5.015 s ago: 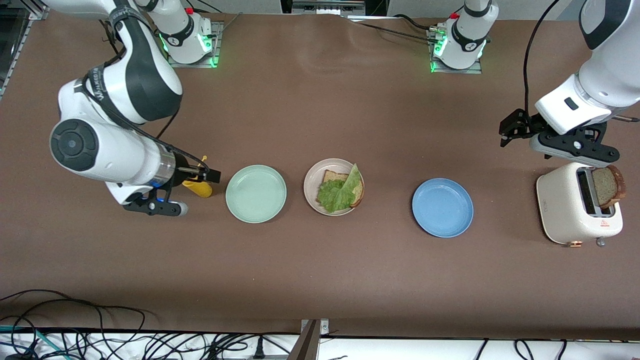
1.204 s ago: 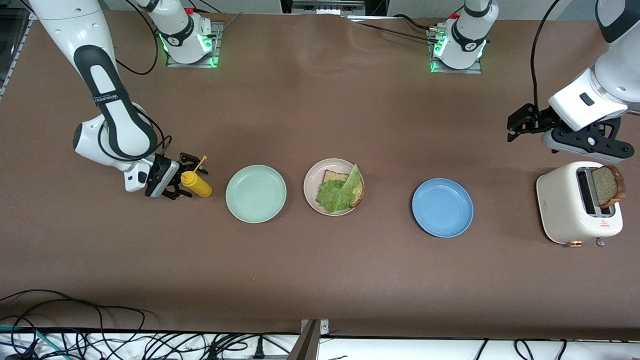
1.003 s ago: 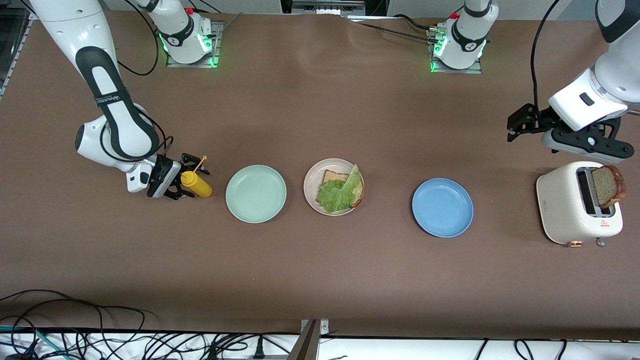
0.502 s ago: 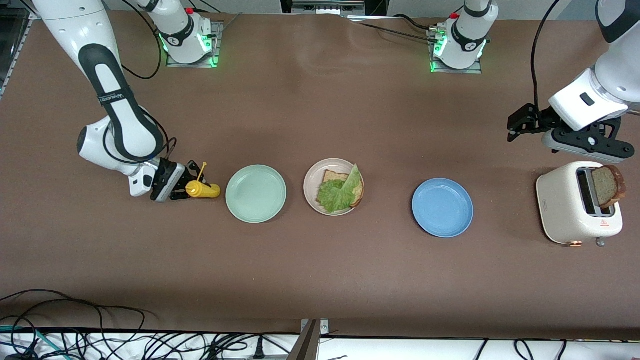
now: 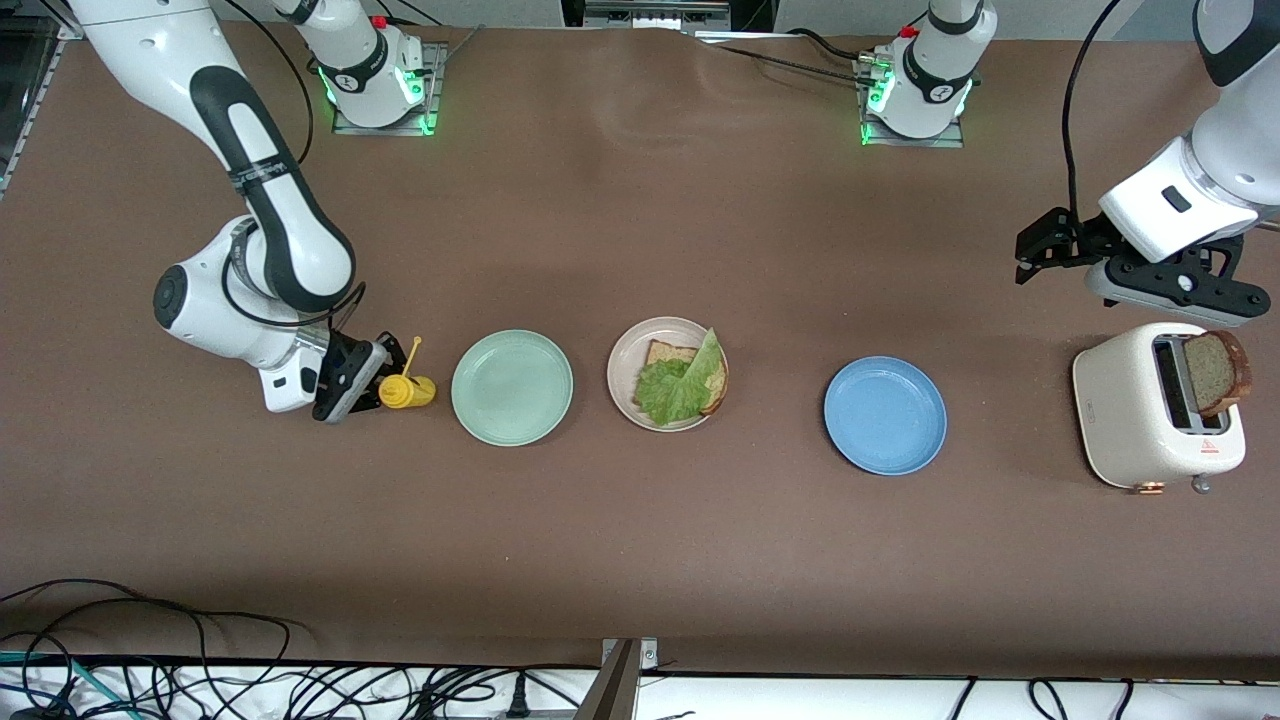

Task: Make sandwich on beige plate with both arms
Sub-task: 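Lift the mustard bottle and carry it over the beige plate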

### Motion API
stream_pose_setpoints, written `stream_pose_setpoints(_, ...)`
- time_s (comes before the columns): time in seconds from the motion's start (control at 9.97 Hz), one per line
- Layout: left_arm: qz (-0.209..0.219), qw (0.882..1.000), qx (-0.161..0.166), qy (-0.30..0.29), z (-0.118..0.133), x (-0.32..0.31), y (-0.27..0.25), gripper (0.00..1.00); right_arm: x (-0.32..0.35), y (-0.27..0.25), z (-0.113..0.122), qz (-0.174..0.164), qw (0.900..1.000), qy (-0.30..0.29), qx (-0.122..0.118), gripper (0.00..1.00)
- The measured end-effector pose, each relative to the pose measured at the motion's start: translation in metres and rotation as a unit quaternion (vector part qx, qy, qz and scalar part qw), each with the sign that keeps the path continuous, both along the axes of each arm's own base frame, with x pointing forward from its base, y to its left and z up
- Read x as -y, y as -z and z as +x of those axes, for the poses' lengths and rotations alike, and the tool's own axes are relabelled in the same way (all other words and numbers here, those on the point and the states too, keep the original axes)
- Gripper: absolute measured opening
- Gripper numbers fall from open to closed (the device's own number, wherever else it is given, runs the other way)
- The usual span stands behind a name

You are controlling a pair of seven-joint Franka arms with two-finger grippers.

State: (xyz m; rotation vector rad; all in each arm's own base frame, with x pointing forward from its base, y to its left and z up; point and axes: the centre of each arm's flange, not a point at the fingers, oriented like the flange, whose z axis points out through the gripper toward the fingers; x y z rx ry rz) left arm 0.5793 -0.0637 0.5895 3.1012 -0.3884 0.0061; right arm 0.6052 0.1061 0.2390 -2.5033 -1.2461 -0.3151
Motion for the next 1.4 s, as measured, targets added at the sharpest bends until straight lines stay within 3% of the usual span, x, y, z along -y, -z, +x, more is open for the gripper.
stream_pose_setpoints(0.1, -0.001, 1.000, -0.001, -0.002, 0.000, -0.002, 0.000, 1.00, -0.017, -0.012, 0.002, -0.021, 1.000, 0.003, -0.007, 0.17)
stream_pose_setpoints(0.4, -0.002, 1.000, -0.001, -0.003, 0.001, -0.003, 0.001, 1.00, -0.075, -0.072, 0.009, -0.103, 0.992, 0.036, -0.064, 0.16)
stream_pose_setpoints(0.7, -0.002, 1.000, -0.001, 0.002, 0.000, 0.002, 0.001, 1.00, -0.129, -0.112, 0.001, -0.145, 0.983, 0.073, -0.087, 0.16)
stream_pose_setpoints(1.2, -0.003, 1.000, -0.002, 0.004, 0.000, 0.006, 0.001, 1.00, -0.237, -0.091, -0.064, -0.279, 0.942, 0.140, -0.126, 0.16)
stream_pose_setpoints(1.4, -0.003, 1.000, -0.002, 0.005, 0.000, 0.006, 0.001, 1.00, -0.263, -0.090, -0.064, -0.322, 0.927, 0.140, -0.128, 0.16)
